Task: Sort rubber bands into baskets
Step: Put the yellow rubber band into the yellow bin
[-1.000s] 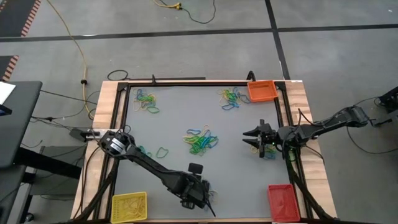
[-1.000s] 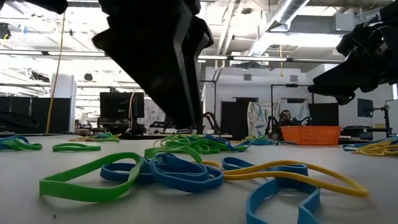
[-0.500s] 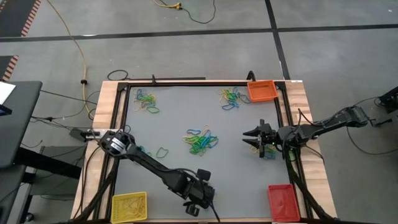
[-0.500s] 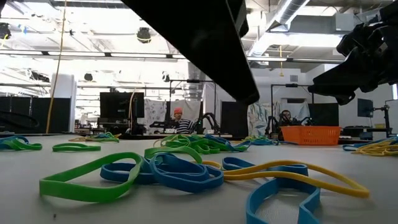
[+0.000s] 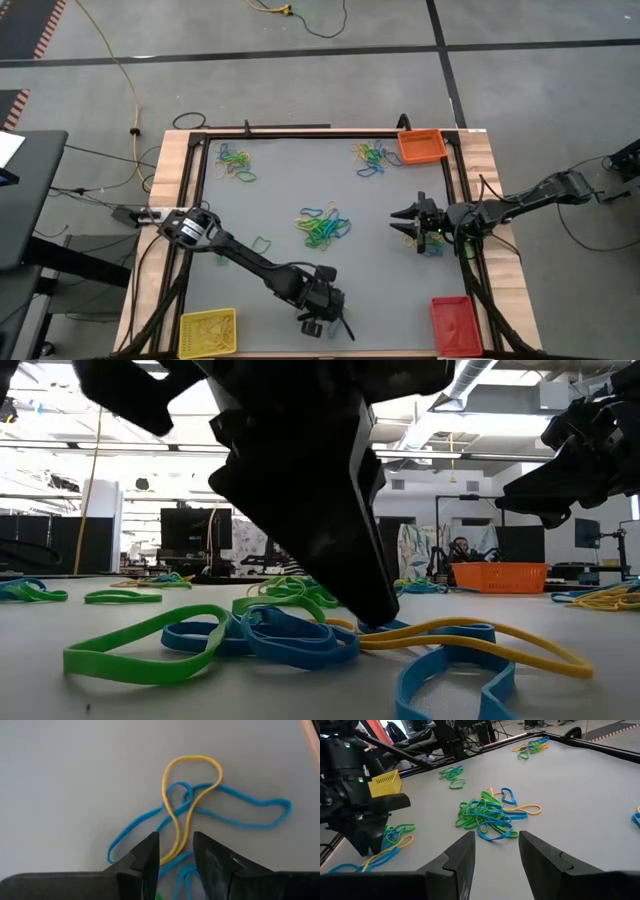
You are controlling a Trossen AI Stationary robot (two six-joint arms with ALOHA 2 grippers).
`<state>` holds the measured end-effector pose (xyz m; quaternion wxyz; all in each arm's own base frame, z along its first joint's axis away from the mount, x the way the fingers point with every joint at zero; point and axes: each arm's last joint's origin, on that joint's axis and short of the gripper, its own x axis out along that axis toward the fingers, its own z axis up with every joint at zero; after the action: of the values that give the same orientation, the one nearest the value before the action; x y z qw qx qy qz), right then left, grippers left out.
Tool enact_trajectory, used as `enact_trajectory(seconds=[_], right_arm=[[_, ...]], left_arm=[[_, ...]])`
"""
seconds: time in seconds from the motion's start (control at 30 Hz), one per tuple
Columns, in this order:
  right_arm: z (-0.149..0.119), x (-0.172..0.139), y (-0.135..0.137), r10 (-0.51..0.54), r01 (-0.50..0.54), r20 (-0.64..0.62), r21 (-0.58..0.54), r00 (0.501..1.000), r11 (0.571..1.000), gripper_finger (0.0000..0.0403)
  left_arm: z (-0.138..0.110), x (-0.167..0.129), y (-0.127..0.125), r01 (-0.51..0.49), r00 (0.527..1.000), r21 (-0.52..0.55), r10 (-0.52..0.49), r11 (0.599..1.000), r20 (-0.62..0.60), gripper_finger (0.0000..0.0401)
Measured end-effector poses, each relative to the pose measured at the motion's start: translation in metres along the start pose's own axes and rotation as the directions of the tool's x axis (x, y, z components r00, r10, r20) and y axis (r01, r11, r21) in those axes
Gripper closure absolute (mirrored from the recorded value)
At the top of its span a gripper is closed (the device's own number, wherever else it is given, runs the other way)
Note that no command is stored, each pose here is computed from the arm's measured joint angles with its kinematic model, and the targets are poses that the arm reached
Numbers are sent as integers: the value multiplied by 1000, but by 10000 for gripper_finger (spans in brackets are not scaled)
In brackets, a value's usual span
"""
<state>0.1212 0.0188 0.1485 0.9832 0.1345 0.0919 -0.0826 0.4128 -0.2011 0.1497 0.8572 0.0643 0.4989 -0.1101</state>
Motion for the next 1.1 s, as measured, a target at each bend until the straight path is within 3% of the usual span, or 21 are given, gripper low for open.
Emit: enact_trajectory(seconds=[0.2, 0.5, 0.77, 0.9, 1.1], right_arm=[[0, 0, 0, 0, 0, 0, -4, 1000, 1000, 223], [0, 0, 0, 0, 0, 2, -5, 1000, 1000, 223], [0, 0, 0, -1, 1, 0, -7, 1000, 1000, 223], [0, 0, 0, -2, 2, 0, -7, 1000, 1000, 223], [0, 0, 0, -2, 2, -1, -7, 1000, 1000, 223]], left_arm=[[0, 7, 4, 63, 998, -17, -63, 998, -14, 294], [-1, 18, 7, 58, 998, -38, -59, 998, -5, 298], [3, 15, 9, 52, 999, -10, -52, 999, 2, 392], [14, 4, 7, 18, 1000, 25, -17, 1000, -10, 399], [26, -30, 1, -97, 983, 71, 106, 993, -148, 401]])
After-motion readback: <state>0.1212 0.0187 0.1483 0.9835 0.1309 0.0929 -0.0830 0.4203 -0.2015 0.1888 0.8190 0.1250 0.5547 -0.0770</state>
